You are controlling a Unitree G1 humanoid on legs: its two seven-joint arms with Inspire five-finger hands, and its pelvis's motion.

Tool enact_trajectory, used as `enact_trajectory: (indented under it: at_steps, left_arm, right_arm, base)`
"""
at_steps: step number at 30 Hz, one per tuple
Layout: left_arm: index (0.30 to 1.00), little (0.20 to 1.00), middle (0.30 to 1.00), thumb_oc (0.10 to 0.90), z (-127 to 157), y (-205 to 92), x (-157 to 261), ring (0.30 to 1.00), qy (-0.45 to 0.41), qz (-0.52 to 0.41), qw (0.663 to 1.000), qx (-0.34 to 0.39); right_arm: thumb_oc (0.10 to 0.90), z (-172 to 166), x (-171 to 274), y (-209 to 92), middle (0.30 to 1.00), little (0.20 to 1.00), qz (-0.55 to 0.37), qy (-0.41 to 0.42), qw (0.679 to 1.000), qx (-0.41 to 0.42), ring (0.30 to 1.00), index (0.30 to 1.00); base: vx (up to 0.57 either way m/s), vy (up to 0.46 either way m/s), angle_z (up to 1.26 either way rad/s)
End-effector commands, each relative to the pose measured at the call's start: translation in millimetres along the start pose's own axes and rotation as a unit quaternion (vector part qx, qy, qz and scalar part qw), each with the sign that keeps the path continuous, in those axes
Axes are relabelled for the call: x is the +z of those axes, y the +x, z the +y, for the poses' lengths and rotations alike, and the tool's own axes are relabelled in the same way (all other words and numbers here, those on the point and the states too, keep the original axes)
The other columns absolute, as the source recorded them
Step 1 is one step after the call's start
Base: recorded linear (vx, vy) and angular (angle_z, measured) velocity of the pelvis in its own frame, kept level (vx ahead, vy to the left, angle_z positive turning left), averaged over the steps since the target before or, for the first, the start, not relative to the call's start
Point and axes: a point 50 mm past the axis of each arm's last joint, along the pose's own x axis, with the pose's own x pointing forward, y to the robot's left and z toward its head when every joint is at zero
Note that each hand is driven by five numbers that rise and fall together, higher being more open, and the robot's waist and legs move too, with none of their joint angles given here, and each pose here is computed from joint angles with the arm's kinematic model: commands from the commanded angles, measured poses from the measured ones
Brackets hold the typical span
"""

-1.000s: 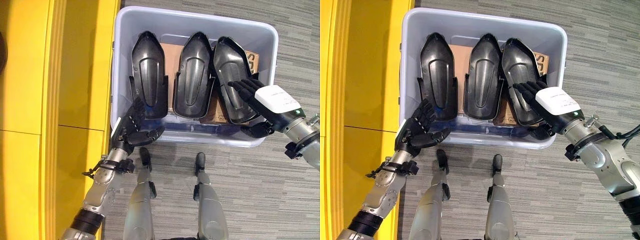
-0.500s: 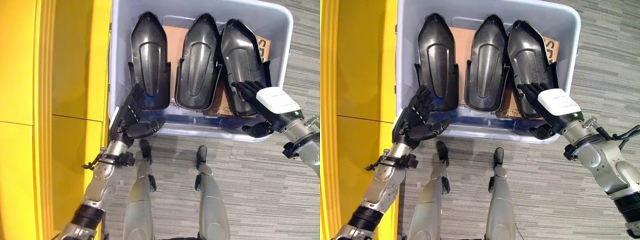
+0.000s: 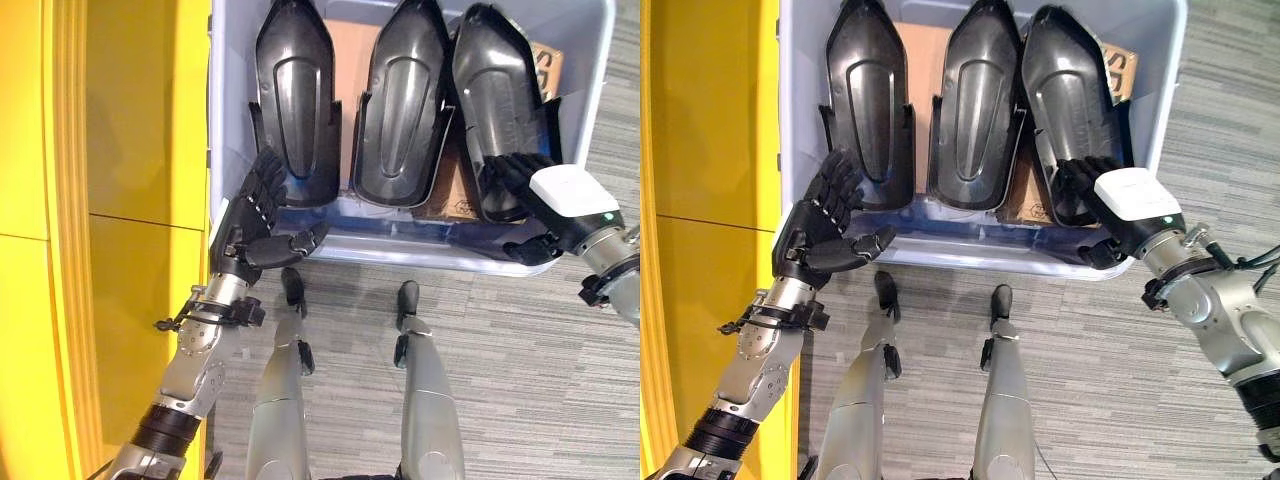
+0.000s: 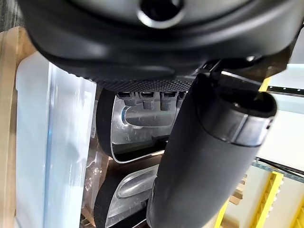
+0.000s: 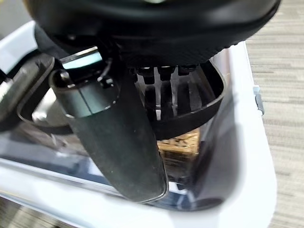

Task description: Move parts from the plastic box to the shelf.

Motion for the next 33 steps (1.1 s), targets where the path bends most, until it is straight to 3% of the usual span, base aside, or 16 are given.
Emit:
enact_trajectory:
  at_steps: [1, 13, 20, 21, 22, 23, 33]
  left_arm:
    - [1.0, 1.0, 1.0, 0.9, 1, -7, 14, 1.0, 0.014, -0.036, 0.999, -0.004]
    - [1.0, 1.0, 1.0, 0.9, -1, -5, 22, 1.0, 0.011, -0.054, 0.998, -0.011]
    - [1.0, 1.0, 1.0, 0.9, -5, -2, 20, 1.0, 0.007, -0.051, 0.999, -0.012]
    - [1.0, 1.0, 1.0, 0.9, -5, -1, 20, 1.0, 0.008, -0.051, 0.999, -0.01]
    - [1.0, 1.0, 1.0, 0.9, -5, -1, 20, 1.0, 0.008, -0.051, 0.999, -0.009]
    - [1.0, 1.0, 1.0, 0.9, -4, -1, 20, 1.0, 0.009, -0.05, 0.999, -0.008]
    - [1.0, 1.0, 1.0, 0.9, -6, -1, 9, 1.0, 0.006, -0.028, 1.0, -0.009]
  right_arm:
    - [0.9, -52, -9, 7, 1.0, 1.0, 0.008, -0.052, 0.994, -0.095, 1.0, 1.0]
    - [0.9, -53, -19, 14, 1.0, 1.0, 0.032, -0.07, 0.993, -0.093, 1.0, 1.0]
    - [0.9, -25, -22, 22, 1.0, 1.0, 0.055, -0.044, 0.996, -0.061, 1.0, 1.0]
    - [0.843, -22, -21, 23, 0.92, 0.92, 0.052, -0.042, 0.996, -0.054, 0.92, 0.92]
    - [0.843, -22, -20, 24, 0.92, 0.92, 0.051, -0.042, 0.996, -0.054, 0.92, 0.92]
    - [0.4, -16, -18, 24, 0.3, 0.3, 0.047, -0.039, 0.997, -0.041, 0.3, 0.3]
    - [0.4, 24, 3, 18, 0.3, 0.3, 0.018, 0.045, 0.999, -0.002, 0.3, 0.3]
  base:
    - [-0.01, -0.033, 0.04]
    - [-0.01, -0.042, 0.04]
    - [0.01, -0.04, 0.13]
    - [-0.01, 0.006, 0.13]
    - [0.0, 0.013, 0.07]
    - [0.0, 0.0, 0.0]
    - [-0.02, 0.038, 0.0]
